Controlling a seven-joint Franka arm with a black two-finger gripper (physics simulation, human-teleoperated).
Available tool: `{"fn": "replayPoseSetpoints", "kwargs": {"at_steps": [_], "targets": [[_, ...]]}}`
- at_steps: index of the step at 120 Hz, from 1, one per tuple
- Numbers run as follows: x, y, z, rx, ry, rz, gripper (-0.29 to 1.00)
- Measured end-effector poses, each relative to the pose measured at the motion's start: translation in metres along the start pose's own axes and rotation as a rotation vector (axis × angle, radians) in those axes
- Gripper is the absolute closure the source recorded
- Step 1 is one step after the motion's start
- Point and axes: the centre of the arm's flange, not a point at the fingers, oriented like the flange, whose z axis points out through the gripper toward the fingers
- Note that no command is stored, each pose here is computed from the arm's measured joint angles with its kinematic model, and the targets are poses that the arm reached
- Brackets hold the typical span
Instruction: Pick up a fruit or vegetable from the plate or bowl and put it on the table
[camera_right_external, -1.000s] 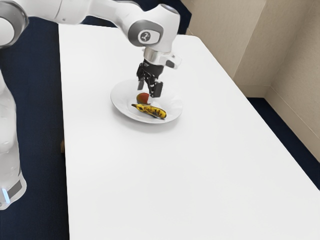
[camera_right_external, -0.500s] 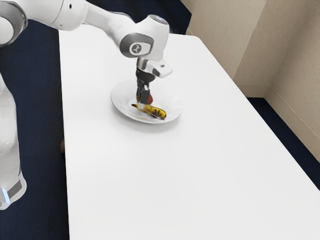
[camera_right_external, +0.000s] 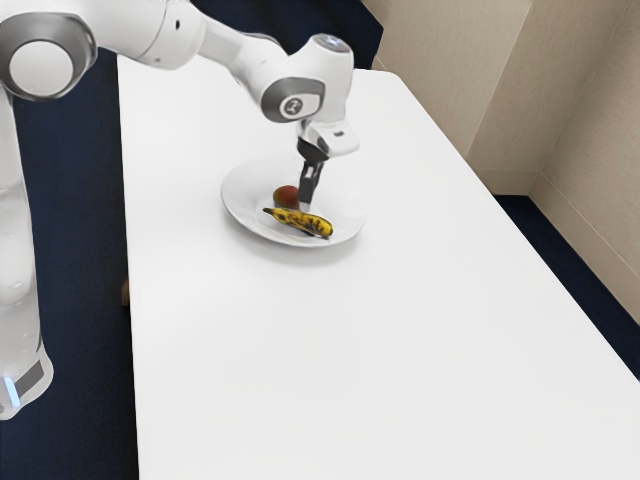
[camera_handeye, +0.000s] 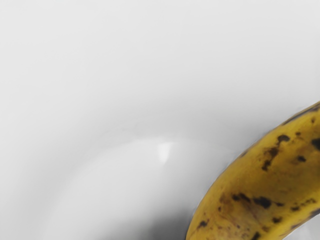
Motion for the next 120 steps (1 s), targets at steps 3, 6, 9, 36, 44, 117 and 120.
{"fn": "replayPoseSetpoints", "kwargs": {"at_steps": [3, 6, 9, 36, 44, 117, 120], "targets": [[0.002, 0.001, 0.002, 0.001, 0.002, 0.014, 0.09], [0.004, 0.003, 0.002, 0.003, 0.005, 0.028, 0.09], [0.006, 0.004, 0.003, 0.004, 0.008, 0.041, 0.09], [0.005, 0.011, 0.014, -0.014, 0.033, 0.092, 0.1], [0.005, 0.012, 0.012, -0.013, 0.046, 0.102, 0.1], [0.004, 0.03, 0.027, -0.075, 0.097, 0.123, 0.49], [0.005, 0.03, 0.024, -0.072, 0.102, 0.127, 0.49]]}}
